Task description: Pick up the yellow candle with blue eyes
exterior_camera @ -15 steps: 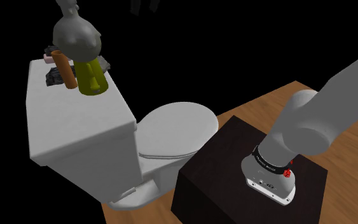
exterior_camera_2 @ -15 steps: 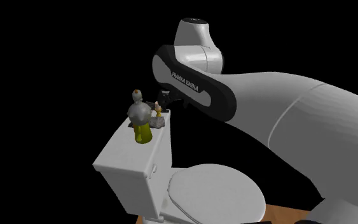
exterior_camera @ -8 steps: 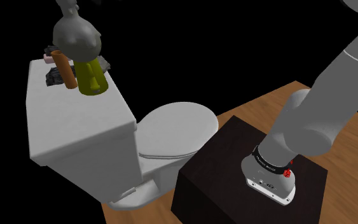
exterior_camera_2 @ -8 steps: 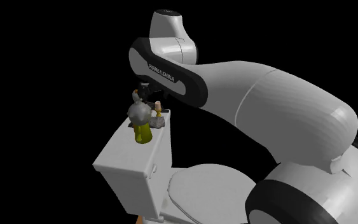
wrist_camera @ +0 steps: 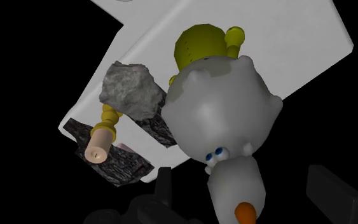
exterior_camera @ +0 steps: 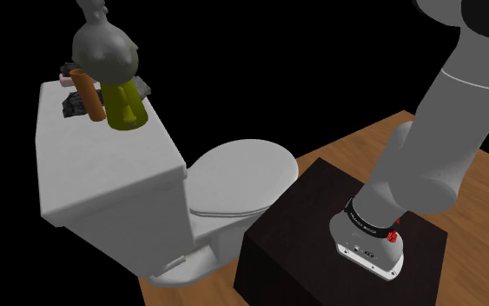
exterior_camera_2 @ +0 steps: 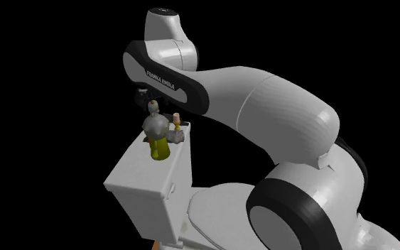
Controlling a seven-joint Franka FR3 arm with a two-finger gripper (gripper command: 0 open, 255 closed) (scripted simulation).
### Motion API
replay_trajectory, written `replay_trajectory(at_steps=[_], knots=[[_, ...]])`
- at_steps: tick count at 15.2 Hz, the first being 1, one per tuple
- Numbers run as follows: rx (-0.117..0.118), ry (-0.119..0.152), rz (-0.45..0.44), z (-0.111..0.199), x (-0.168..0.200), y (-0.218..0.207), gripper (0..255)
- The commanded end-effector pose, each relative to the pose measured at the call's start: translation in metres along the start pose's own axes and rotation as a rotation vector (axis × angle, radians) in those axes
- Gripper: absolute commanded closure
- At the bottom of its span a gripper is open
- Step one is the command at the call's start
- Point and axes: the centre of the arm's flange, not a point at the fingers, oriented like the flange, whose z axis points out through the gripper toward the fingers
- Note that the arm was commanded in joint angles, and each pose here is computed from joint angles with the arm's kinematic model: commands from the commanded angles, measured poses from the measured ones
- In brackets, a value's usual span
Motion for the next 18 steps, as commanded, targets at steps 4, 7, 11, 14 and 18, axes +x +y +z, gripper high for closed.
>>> replay_trajectory(at_steps=[4,7,11,14,18], knots=[[0.000,0.001,-0.002,0.024,-0.010,-0.001,0],[0.000,0.001,-0.002,0.026,-0.011,0.000,255],[0.000,0.001,-0.002,0.026,-0.011,0.000,255],[0.000,0.001,-0.002,0.026,-0.011,0.000,255],[0.000,0.001,-0.002,0.017,-0.007,-0.001,255]])
